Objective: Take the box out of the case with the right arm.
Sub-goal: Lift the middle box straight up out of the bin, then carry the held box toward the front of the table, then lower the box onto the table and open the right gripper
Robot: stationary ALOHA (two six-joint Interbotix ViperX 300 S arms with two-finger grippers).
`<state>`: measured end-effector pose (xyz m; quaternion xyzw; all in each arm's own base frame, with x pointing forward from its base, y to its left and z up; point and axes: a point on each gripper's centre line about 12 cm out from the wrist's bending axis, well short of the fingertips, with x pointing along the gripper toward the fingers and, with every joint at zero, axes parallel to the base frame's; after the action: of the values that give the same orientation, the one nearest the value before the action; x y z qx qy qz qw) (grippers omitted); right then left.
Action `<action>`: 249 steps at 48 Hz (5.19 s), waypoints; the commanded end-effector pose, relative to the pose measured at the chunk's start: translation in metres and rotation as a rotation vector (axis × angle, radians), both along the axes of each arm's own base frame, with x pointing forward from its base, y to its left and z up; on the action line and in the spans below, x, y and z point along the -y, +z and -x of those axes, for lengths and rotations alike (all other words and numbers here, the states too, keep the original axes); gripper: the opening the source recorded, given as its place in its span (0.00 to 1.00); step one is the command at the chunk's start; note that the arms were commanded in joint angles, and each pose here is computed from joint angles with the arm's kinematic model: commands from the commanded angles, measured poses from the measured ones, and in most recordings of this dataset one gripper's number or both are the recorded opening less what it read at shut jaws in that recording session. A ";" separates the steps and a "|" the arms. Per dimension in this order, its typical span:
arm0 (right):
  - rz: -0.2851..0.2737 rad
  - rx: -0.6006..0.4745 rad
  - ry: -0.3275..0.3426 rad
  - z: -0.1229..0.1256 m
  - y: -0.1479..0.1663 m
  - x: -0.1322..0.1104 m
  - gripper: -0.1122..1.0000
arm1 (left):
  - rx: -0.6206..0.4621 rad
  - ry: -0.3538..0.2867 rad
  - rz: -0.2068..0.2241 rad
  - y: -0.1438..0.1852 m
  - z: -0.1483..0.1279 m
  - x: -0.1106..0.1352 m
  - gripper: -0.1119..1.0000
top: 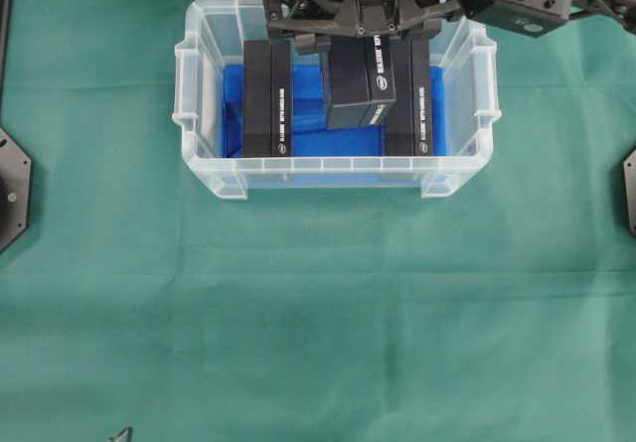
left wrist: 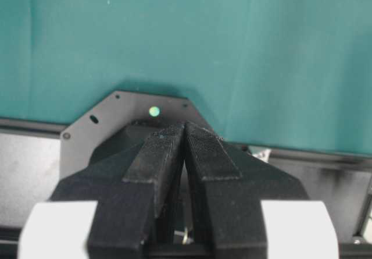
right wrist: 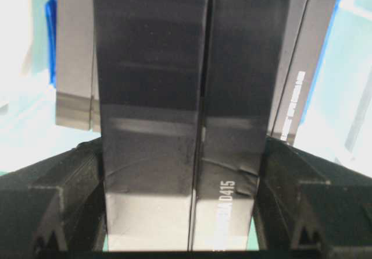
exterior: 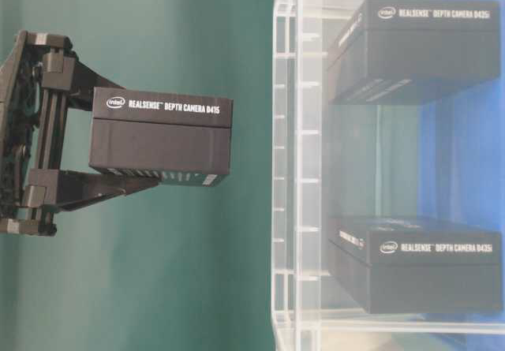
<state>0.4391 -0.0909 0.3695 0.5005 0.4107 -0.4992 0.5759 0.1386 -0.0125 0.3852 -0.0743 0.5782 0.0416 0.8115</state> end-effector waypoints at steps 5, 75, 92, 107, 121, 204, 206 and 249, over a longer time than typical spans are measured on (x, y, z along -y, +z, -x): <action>0.015 0.080 0.003 0.013 0.032 -0.003 0.69 | 0.019 0.000 -0.001 0.006 -0.001 0.000 0.10; -0.062 0.102 0.055 0.020 0.041 -0.180 0.69 | 0.014 0.000 0.001 0.006 -0.003 0.000 0.10; -0.083 0.109 0.028 0.029 0.039 -0.216 0.69 | 0.011 0.001 -0.001 0.005 -0.003 0.000 0.10; -0.056 0.059 0.021 0.021 0.019 -0.217 0.69 | 0.011 0.003 -0.001 0.005 -0.003 0.000 0.10; -0.058 0.023 0.029 0.004 -0.028 -0.224 0.69 | 0.011 0.003 -0.001 0.005 -0.003 0.000 0.10; -0.145 0.087 -0.038 0.000 -0.183 -0.226 0.92 | 0.012 0.007 0.001 0.004 -0.004 0.000 0.10; -0.142 0.083 -0.038 0.000 -0.183 -0.226 0.92 | 0.012 0.007 0.001 0.004 -0.004 0.000 0.10; 0.011 0.143 -0.016 0.019 -0.032 -0.192 0.92 | 0.011 0.002 -0.001 0.004 -0.004 0.000 0.10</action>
<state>0.4241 0.1063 0.3000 0.5172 0.3791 -0.4903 0.5903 0.1413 -0.0125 0.3840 -0.0762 0.5805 0.0439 0.8095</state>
